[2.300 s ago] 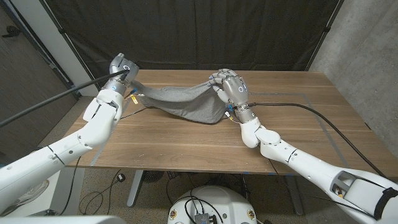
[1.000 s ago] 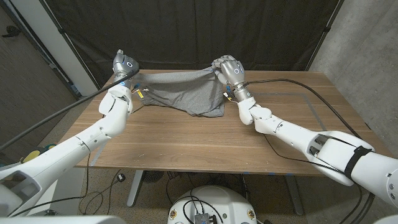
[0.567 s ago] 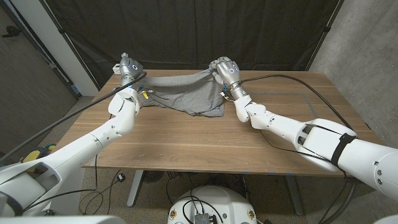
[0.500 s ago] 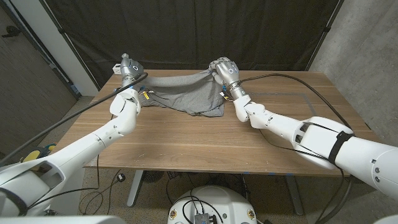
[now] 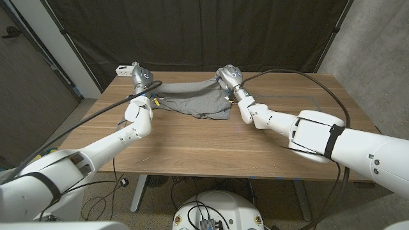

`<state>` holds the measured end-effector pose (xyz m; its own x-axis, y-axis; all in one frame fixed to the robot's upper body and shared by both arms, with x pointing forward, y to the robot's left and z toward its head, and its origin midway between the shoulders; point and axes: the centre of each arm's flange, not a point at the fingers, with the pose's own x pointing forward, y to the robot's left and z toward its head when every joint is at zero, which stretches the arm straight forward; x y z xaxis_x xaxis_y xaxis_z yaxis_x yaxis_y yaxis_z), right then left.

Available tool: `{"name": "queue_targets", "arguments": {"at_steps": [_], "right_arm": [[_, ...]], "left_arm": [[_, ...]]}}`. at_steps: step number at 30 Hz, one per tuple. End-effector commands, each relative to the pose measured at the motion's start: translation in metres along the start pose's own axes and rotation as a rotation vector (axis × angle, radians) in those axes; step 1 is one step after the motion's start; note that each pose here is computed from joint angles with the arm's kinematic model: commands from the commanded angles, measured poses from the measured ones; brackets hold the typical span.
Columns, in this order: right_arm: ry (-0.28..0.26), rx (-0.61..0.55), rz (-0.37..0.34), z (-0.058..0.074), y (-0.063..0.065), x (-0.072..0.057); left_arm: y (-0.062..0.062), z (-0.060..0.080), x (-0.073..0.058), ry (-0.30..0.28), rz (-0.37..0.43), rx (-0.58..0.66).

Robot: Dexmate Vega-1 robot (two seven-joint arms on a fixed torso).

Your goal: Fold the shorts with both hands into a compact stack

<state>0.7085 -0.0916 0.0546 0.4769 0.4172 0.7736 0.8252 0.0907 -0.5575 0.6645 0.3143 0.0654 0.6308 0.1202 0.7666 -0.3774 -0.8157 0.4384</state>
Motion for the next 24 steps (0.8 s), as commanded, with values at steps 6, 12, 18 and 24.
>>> {"name": "queue_targets", "arguments": {"at_steps": [6,12,18,24], "right_arm": [[0.031,-0.061,0.122,-0.008,0.01,0.006],[0.024,-0.081,0.16,-0.006,0.012,0.01],[0.012,-0.101,0.161,-0.002,0.013,0.01],[0.015,-0.141,0.146,-0.002,0.012,0.01]], "left_arm": [[-0.013,0.037,0.009,0.047,0.004,0.055],[-0.014,0.043,0.011,0.039,-0.015,0.056],[-0.015,0.055,0.014,-0.015,-0.078,0.073],[-0.016,0.06,0.017,-0.048,-0.152,0.11]]}}
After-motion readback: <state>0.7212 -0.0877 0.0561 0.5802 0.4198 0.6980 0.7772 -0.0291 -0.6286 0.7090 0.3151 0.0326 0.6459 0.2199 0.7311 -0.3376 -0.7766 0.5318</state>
